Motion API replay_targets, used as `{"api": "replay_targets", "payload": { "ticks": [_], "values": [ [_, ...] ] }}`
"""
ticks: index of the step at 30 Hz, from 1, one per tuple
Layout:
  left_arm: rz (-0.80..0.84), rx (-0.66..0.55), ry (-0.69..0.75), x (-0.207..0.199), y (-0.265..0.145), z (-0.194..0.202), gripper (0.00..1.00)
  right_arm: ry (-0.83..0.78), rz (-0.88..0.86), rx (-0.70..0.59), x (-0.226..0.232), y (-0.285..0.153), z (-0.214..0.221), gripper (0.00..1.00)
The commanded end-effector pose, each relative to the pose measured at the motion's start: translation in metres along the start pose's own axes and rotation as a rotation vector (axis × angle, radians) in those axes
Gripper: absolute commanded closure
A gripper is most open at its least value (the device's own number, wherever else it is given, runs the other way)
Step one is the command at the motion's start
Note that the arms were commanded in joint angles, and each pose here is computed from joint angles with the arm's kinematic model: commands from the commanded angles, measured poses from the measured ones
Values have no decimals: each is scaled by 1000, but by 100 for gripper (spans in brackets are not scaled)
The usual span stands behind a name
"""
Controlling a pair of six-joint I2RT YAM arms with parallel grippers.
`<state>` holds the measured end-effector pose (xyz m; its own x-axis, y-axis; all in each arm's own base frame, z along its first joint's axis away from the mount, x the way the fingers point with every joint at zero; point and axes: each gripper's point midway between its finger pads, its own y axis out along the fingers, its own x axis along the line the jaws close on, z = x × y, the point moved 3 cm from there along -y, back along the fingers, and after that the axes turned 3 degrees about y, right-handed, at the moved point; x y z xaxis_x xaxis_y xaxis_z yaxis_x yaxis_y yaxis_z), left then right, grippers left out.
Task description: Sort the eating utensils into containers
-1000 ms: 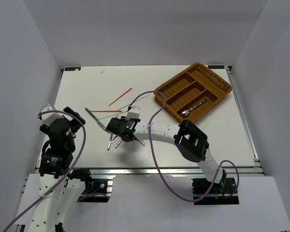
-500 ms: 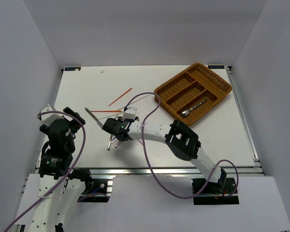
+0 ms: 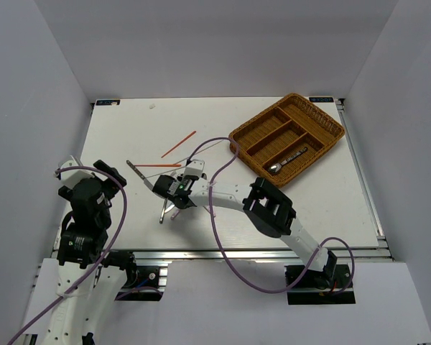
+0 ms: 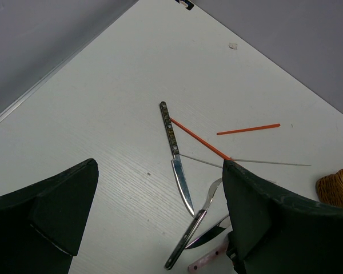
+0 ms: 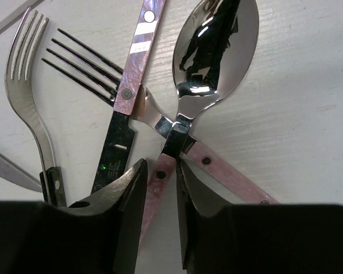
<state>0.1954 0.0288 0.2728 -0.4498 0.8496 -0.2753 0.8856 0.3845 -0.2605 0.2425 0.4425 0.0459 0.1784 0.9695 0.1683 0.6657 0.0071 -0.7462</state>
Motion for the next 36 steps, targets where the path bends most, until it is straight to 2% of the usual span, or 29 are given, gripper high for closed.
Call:
{"api": "replay_targets", "payload": {
  "ticks": [1,6,7,8,10,14,20,25,26,28,32,36],
  "values": [
    [11,-8,-2,-1,0,-1,2,3,55,29,-12,9,10,68],
    [15,-9,-3,-1,0,-1,2,5,51,36,-15,2,7,76],
    [12,-9,-2,-1,0,-1,2,11,45,39,-15,-1,4,79],
    [13,-9,-4,-1,0,-1,2,17,39,39,-14,-4,3,87],
    [14,-10,-4,-1,-1,-1,2,27,29,39,-15,-10,-2,89],
    [13,-8,-4,-1,0,-1,2,66,-10,21,-11,-24,-15,100],
    [14,-10,-4,-1,-1,-1,2,117,-92,-39,-3,-57,-51,100],
    [13,-9,-5,-1,-1,-1,2,181,-186,-112,-10,-93,-98,100],
    [12,-9,-5,0,-1,-1,2,171,-175,-109,-22,-88,-95,100],
    [11,-11,-6,0,-1,-1,2,217,-205,-132,-37,-96,-124,100],
    [7,-13,-9,0,-1,-2,2,238,-118,-204,-100,-82,-171,100],
    [8,-8,-4,0,0,-1,2,330,58,-241,-193,-50,-213,100]
  ]
}}
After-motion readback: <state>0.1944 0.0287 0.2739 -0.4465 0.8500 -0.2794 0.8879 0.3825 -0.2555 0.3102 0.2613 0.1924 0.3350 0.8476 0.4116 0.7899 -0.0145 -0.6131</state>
